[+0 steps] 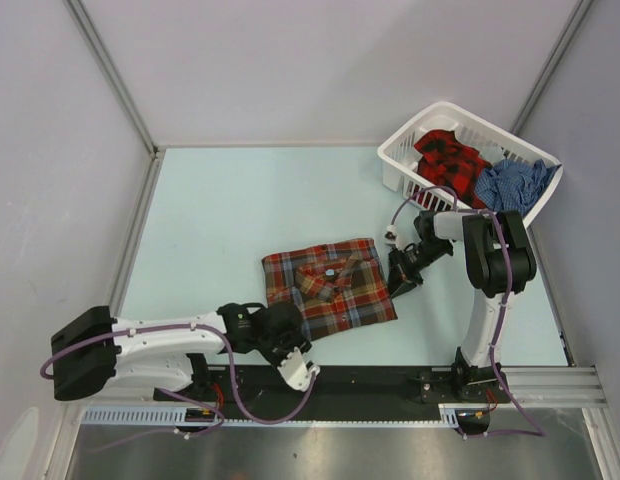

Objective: Fold and stack the long sleeve shirts
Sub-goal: Fold the shirt

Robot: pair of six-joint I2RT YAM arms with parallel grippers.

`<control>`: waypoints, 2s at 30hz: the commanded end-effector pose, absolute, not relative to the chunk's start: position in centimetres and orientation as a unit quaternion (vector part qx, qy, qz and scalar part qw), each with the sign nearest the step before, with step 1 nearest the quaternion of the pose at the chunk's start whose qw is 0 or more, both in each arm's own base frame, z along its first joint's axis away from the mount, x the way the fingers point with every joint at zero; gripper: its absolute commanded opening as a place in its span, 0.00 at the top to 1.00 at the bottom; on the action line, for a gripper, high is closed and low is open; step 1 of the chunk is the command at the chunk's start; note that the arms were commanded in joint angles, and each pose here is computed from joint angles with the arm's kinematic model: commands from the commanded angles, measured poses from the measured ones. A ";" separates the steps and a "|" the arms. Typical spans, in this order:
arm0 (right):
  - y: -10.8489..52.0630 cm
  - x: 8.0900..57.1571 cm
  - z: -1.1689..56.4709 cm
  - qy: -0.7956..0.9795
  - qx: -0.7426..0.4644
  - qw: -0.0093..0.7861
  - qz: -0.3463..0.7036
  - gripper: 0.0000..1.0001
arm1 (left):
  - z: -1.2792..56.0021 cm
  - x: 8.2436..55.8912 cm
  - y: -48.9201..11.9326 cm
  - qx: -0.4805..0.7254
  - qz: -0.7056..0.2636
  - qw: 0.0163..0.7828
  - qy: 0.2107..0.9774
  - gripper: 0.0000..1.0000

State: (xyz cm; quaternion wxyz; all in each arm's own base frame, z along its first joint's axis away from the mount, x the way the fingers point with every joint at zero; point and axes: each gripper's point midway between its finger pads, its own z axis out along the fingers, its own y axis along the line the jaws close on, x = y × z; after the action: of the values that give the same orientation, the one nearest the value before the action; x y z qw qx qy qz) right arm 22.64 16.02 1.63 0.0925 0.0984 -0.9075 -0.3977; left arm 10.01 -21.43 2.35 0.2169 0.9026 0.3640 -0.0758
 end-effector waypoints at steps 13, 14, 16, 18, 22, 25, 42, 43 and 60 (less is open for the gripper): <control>13.5 23.3 0.9 -0.921 0.156 0.104 -0.341 1.00 | 1.2 9.8 -19.4 0.911 -0.058 0.193 0.360 1.00; 13.2 23.4 0.8 -0.923 0.156 0.102 -0.337 1.00 | 1.2 9.8 -19.4 0.910 -0.058 0.193 0.362 1.00; 13.0 23.5 0.7 -0.923 0.157 0.102 -0.335 1.00 | 1.3 9.8 -19.4 0.909 -0.059 0.193 0.365 1.00; 12.7 23.5 0.6 -0.925 0.160 0.105 -0.329 1.00 | 1.4 9.7 -19.3 0.908 -0.060 0.191 0.367 1.00; 12.1 23.9 0.6 -0.928 0.167 0.100 -0.319 1.00 | 1.4 9.7 -19.1 0.907 -0.061 0.188 0.371 1.00; 11.5 24.2 0.7 -0.930 0.169 0.100 -0.312 1.00 | 1.4 9.7 -18.9 0.908 -0.061 0.185 0.372 1.00; 14.8 21.8 1.7 -0.908 0.180 0.120 -0.359 1.00 | 11.5 9.5 -24.1 0.804 -0.201 0.256 0.499 0.43; 15.0 21.7 1.7 -0.905 0.176 0.122 -0.367 1.00 | 12.4 10.2 -24.8 0.785 -0.213 0.265 0.518 0.39; 12.4 23.2 8.3 -0.891 0.217 0.054 -0.394 0.60 | 8.6 25.0 -24.6 0.499 -0.317 0.172 0.788 0.38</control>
State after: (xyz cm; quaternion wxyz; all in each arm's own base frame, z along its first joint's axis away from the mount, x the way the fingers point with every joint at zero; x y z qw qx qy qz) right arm 21.89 13.14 3.65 0.1151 0.1753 -0.8999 -0.3823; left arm 24.91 -23.92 7.48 0.1728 0.5375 0.7800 -0.2699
